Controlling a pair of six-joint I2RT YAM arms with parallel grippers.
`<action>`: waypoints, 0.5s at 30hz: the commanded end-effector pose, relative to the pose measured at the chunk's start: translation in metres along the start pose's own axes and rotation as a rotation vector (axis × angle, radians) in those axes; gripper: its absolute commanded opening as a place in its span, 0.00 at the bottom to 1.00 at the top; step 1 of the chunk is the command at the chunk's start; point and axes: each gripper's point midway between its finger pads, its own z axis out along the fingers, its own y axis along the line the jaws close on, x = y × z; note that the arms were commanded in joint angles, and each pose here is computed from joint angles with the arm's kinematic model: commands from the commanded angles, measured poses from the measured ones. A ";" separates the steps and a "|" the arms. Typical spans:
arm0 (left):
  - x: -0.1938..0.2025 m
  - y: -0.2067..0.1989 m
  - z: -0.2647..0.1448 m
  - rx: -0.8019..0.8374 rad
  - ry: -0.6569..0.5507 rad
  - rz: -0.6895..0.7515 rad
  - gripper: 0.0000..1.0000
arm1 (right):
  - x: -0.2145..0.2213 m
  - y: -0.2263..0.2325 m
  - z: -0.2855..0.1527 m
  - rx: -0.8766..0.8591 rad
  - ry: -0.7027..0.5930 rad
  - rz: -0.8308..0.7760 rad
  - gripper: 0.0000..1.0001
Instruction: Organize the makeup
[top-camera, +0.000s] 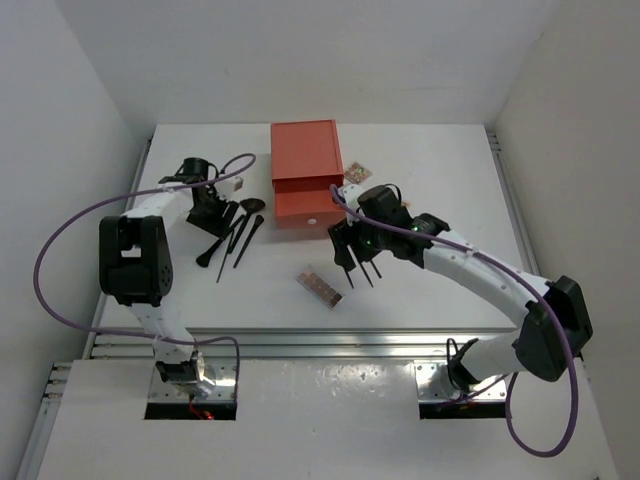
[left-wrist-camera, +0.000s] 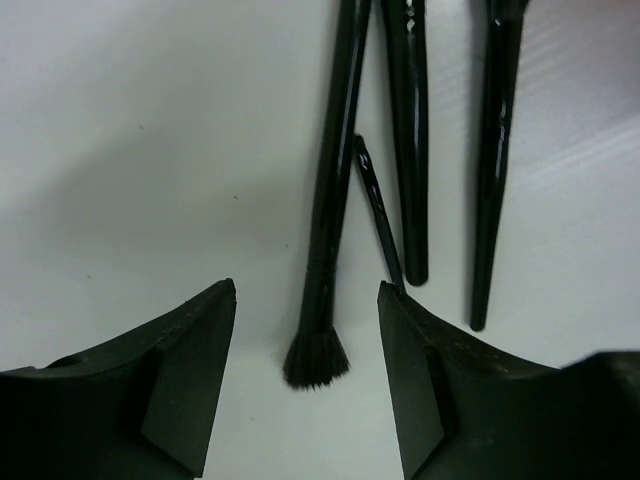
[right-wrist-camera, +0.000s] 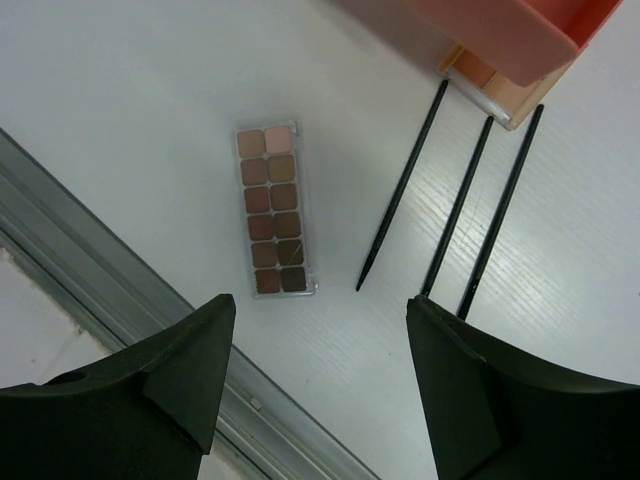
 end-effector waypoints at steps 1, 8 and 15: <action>-0.007 0.016 0.017 -0.044 -0.021 0.019 0.65 | 0.007 0.003 0.002 -0.038 0.016 0.019 0.70; 0.017 0.014 0.048 -0.001 0.055 -0.018 0.53 | 0.007 -0.007 -0.002 -0.004 0.009 0.046 0.68; 0.026 0.019 0.048 -0.020 0.060 -0.054 0.00 | 0.009 -0.020 -0.007 0.041 0.005 0.071 0.61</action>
